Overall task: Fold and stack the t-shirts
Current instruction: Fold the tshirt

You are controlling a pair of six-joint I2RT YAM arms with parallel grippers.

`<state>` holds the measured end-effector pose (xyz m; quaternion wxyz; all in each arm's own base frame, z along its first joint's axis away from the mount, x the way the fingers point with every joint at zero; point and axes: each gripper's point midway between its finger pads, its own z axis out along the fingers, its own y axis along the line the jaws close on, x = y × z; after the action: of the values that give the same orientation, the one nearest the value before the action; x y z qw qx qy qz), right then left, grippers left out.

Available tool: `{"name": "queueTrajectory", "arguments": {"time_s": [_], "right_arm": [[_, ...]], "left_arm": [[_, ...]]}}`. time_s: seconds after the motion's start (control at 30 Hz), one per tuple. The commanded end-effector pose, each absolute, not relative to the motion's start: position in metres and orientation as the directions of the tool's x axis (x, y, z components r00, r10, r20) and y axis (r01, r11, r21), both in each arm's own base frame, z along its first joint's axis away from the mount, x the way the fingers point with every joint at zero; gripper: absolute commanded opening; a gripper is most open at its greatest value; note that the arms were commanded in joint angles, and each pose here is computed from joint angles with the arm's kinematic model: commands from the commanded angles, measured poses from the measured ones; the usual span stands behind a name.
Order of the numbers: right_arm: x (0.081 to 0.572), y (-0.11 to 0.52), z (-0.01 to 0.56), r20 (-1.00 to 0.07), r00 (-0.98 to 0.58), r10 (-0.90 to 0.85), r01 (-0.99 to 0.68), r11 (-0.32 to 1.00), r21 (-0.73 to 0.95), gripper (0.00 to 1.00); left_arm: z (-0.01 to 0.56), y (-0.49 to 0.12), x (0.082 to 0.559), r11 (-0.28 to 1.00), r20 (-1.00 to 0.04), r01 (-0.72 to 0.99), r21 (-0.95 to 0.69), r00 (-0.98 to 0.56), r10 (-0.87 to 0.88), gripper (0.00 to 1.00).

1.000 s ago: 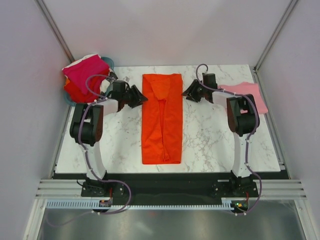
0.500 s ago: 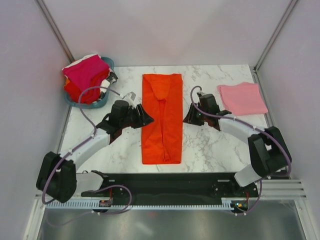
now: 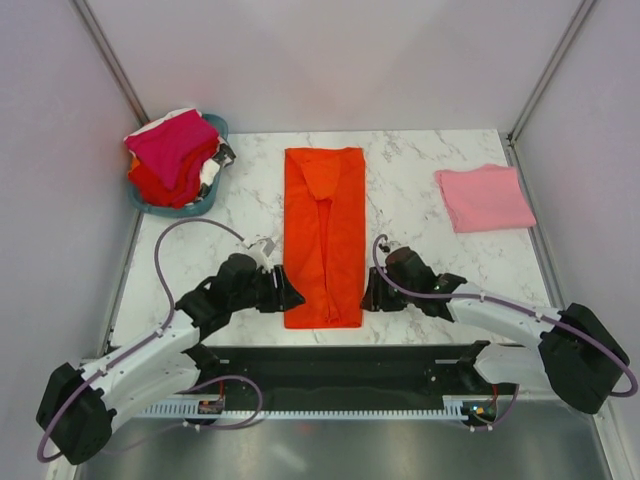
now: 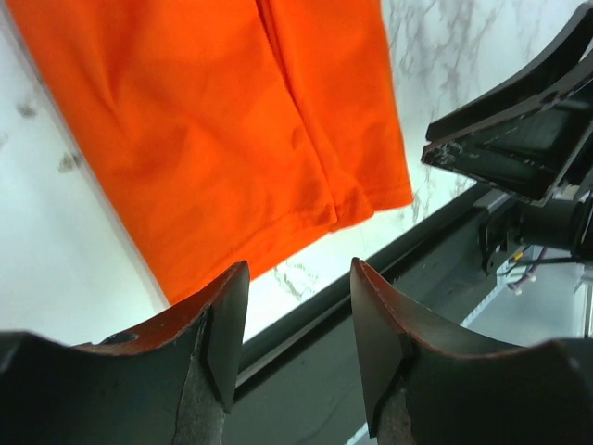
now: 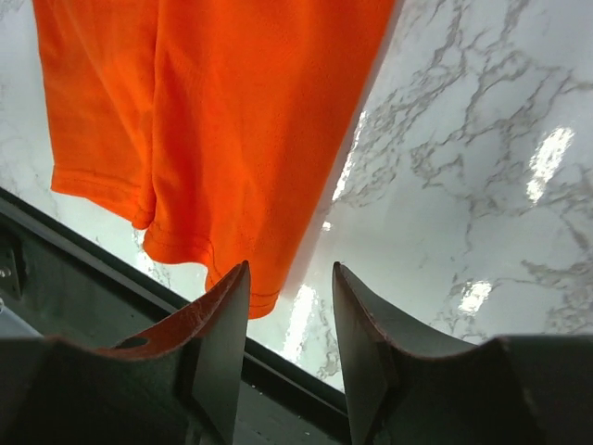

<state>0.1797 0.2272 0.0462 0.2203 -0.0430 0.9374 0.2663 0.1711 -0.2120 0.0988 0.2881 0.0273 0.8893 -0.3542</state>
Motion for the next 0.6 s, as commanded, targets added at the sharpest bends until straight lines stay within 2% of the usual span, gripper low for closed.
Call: {"name": "queueTrajectory", "arguments": {"time_s": [0.0,0.13,0.43,0.57], "right_arm": [[0.173,0.234,0.050,-0.428,-0.899,0.086,-0.175,0.828,0.532,0.48],[0.161,0.247,0.047,-0.383,-0.920,0.077,-0.183,0.781,0.597,0.46],[0.151,0.254,0.032,-0.325,-0.944,0.061,-0.169,0.756,0.633,0.45],[0.146,0.247,0.020,-0.307,-0.950,0.060,-0.150,0.776,0.613,0.40]], "left_arm": [[0.092,-0.215,0.158,0.746,-0.483,0.217,-0.629,-0.861,-0.157,0.56],[0.097,-0.229,0.154,0.731,-0.465,0.231,-0.642,-0.875,-0.133,0.54],[0.104,-0.270,0.150,0.699,-0.475,0.301,-0.649,-0.878,-0.062,0.55],[0.101,-0.284,0.149,0.703,-0.469,0.310,-0.640,-0.882,-0.038,0.55]]}}
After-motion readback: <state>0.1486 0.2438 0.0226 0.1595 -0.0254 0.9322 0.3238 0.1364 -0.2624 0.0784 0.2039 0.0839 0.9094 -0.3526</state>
